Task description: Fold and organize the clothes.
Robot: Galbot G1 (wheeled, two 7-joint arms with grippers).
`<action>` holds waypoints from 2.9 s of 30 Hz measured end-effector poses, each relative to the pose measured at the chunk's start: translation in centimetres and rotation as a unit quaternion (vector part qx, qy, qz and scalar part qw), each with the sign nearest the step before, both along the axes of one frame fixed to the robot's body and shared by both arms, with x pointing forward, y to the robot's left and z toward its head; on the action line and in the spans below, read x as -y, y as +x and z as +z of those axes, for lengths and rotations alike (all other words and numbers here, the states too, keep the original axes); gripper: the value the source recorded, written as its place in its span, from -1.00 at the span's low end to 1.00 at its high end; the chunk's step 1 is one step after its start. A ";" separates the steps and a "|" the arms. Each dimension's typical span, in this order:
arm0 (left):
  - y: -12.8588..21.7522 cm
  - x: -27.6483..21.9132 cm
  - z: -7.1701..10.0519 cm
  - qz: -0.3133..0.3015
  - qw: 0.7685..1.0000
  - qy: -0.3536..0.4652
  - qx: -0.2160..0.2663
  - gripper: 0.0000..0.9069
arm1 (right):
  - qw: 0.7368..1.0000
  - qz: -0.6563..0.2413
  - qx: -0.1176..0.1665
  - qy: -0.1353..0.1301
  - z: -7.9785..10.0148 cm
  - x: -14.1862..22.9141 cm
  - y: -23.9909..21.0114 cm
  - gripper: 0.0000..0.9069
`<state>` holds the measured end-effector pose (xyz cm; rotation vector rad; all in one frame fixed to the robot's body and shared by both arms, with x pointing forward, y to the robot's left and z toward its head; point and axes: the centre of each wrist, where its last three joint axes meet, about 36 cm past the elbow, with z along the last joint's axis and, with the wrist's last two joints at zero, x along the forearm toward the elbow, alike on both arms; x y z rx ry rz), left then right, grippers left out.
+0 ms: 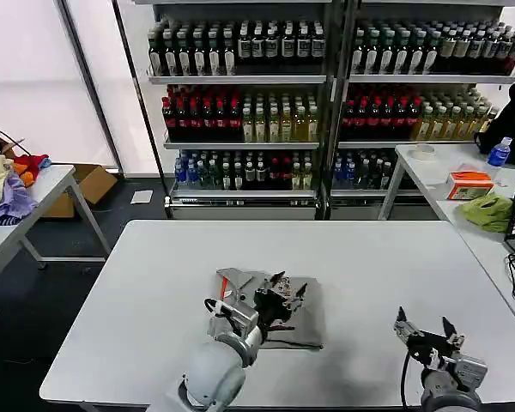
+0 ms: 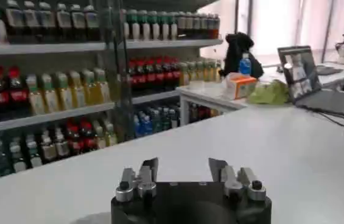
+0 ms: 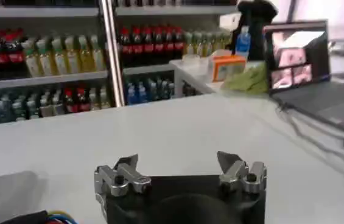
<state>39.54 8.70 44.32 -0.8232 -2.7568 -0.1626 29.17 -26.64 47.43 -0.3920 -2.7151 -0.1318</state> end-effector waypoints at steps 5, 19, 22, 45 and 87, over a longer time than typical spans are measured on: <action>0.5 -3.0 -0.3 0.024 0.999 0.034 0.012 1.00 | 0.998 0.024 -0.005 0.054 -0.6 -1.5 2.0 1.00; 0.1 -11.5 -1.8 0.114 0.985 0.123 0.036 1.00 | 0.984 0.088 -0.036 0.154 -2.8 -7.3 7.7 0.51; -0.2 -12.5 -1.8 0.133 0.982 0.127 0.037 1.00 | 0.981 0.092 -0.055 0.160 -3.9 -8.5 8.2 0.51; -1.8 -14.7 -2.7 0.183 0.975 0.126 0.025 1.00 | 0.981 0.123 -0.077 0.131 -5.1 -10.4 8.4 -1.00; -4.1 -13.0 -3.4 0.193 0.976 0.101 0.000 1.00 | 0.939 0.336 -0.037 -0.056 -3.2 -6.1 7.5 1.00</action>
